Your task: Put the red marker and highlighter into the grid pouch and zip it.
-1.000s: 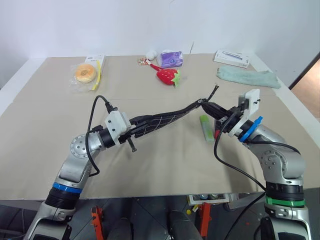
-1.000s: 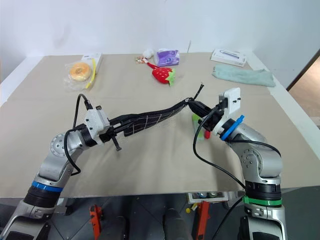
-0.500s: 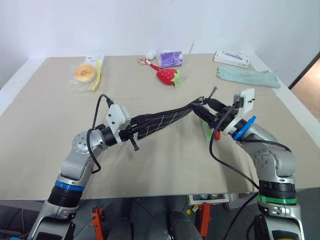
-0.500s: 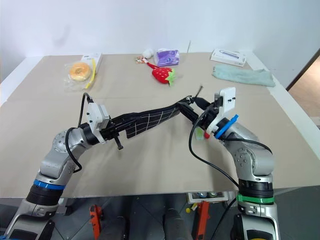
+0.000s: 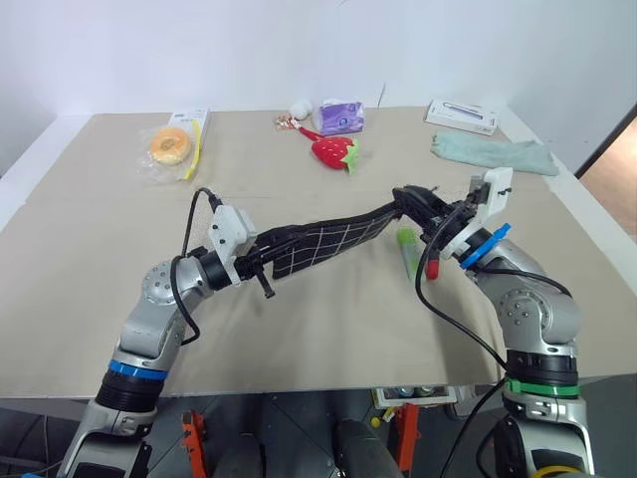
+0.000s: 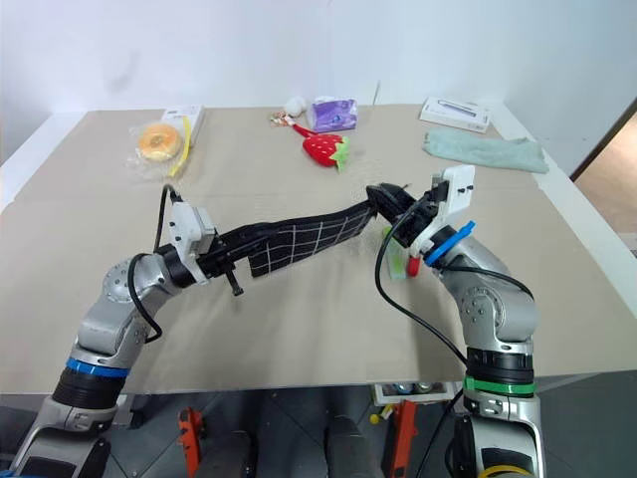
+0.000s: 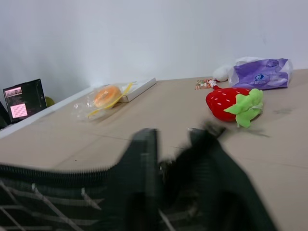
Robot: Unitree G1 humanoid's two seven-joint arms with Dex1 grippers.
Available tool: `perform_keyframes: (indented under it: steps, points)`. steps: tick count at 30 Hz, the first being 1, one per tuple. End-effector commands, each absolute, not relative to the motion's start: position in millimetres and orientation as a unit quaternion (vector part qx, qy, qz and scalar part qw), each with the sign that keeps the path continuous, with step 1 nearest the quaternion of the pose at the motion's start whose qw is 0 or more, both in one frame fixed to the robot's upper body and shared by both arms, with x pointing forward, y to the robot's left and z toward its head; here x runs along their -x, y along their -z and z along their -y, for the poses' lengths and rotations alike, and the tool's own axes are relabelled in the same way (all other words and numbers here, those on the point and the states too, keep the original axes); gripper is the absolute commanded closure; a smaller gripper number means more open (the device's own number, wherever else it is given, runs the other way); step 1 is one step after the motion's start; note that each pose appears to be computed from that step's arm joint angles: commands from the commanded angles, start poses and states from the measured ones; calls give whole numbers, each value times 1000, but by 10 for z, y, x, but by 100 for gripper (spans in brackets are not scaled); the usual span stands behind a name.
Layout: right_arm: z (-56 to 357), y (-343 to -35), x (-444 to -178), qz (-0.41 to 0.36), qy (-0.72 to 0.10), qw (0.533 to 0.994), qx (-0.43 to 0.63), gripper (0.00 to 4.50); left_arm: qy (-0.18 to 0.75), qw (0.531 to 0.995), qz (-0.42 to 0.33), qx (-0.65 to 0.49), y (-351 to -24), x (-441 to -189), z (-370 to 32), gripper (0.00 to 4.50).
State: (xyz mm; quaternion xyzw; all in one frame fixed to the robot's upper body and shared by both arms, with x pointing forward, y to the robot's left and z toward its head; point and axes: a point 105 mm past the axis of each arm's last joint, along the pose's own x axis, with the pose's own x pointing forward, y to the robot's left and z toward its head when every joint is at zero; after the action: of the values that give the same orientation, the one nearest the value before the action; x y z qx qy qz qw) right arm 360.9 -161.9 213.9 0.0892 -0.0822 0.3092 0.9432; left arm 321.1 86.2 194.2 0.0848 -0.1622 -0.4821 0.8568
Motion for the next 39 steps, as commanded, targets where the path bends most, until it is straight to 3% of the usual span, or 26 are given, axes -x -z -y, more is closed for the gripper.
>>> perform_keyframes:
  steps: [1,5,8,12,13,20,23,25,27,29,36,39]
  points:
    - [1607,-2195,-3545,99,-318,942,-54,448,476,855,190,-78,-2111,-3197,-876,450]
    - [1625,-2183,-3546,99,-314,943,-50,448,477,855,190,-76,-2118,-3196,-866,450]
    - [1619,-2187,-3539,100,-317,942,-55,348,478,854,189,-76,-2114,-3192,-864,450]
    - [1611,-2213,-3539,109,-315,941,-62,152,478,855,189,-75,-2116,-3193,-859,450]
    - [1615,-2220,-3540,113,-313,941,-64,125,478,855,189,-75,-2118,-3192,-858,450]
    - [1618,-2200,-3558,113,-309,942,-71,125,476,855,189,-74,-2112,-3186,-853,450]
    - [1611,-2206,-3560,114,-310,941,-70,197,476,856,189,-74,-2114,-3188,-853,450]
    - [1607,-2223,-3559,117,-310,941,-70,279,475,856,190,-75,-2115,-3188,-853,450]
    - [1610,-2232,-3560,119,-310,941,-69,392,475,856,189,-75,-2109,-3188,-854,450]
    - [1624,-2230,-3560,119,-309,941,-66,447,475,856,188,-76,-2105,-3190,-855,450]
    - [1635,-2322,-3533,137,-311,938,-62,447,476,856,188,-77,-2102,-3185,-854,450]
    - [1496,-2327,-3451,129,-350,926,-63,447,475,856,189,-76,-2106,-3191,-856,450]
